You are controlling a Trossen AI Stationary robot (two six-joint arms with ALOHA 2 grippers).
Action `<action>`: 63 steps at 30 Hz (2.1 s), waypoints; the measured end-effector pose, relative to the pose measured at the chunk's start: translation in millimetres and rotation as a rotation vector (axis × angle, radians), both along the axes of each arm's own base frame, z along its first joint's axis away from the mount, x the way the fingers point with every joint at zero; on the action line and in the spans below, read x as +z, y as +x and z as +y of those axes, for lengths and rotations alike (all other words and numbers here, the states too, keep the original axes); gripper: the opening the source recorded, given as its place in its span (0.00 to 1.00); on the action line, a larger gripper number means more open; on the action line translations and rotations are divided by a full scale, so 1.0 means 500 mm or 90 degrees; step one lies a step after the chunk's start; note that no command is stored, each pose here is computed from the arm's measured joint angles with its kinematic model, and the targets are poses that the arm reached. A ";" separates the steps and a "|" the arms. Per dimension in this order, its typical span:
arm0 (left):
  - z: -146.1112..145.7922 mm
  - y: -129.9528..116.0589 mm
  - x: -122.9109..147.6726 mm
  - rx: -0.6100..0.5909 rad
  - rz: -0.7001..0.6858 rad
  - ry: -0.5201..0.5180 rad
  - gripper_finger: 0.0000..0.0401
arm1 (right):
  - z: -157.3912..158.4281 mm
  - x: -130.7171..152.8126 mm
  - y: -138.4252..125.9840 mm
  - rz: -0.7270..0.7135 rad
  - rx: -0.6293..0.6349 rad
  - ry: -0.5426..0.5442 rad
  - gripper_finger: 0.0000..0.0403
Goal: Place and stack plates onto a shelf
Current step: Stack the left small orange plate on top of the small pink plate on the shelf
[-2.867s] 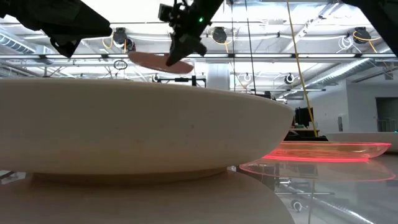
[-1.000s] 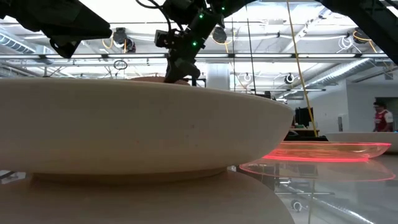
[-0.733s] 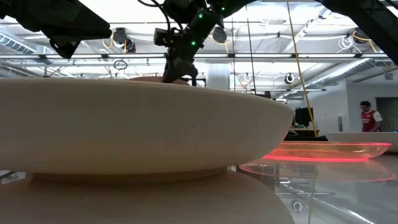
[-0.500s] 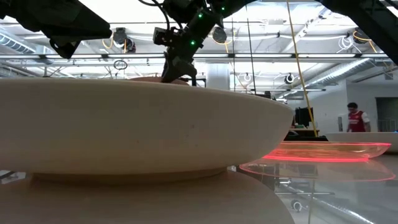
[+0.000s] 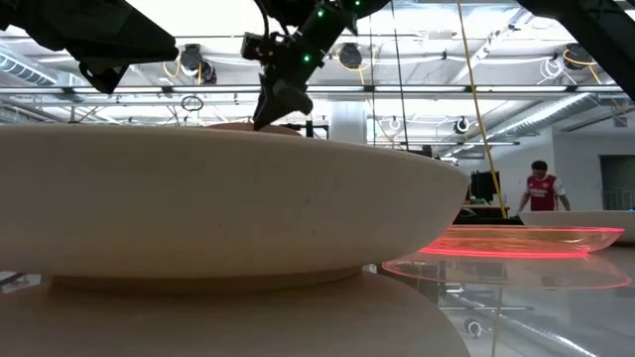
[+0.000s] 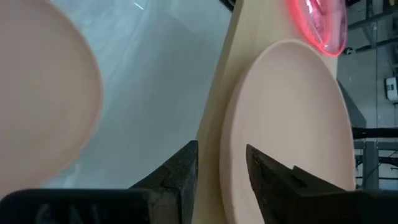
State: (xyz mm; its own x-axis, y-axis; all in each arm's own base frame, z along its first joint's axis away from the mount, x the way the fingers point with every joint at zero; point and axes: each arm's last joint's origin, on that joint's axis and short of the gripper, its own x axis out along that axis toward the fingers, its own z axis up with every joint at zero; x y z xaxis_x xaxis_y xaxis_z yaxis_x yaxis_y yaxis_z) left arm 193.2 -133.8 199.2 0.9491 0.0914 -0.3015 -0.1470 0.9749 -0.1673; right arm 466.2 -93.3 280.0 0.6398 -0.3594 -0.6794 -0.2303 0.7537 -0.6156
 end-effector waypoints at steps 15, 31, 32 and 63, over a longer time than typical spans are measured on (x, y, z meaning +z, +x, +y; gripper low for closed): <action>-0.003 -0.002 -0.001 -0.005 0.003 -0.008 0.16 | 0.110 0.164 -0.117 -0.045 -0.046 0.073 0.30; -0.003 -0.003 -0.002 -0.010 0.007 0.004 0.16 | 0.239 0.201 -0.330 -0.092 -0.041 0.276 0.29; -0.003 -0.003 -0.002 -0.010 0.007 0.005 0.16 | 0.246 0.190 -0.345 -0.104 -0.037 0.285 0.29; -0.003 -0.013 -0.028 -0.079 0.108 -0.020 0.16 | 0.311 -0.074 -0.524 -0.139 -0.043 0.445 0.29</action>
State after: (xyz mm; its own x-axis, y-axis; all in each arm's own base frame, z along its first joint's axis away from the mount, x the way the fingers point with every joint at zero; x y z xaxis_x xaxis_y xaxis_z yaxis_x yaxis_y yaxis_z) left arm 186.6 -135.3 185.4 0.8876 -0.0350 -0.4593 -0.0548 0.9820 -0.1806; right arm 204.2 62.3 243.1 0.7785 0.0673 -0.6240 -0.0966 0.9952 -0.0132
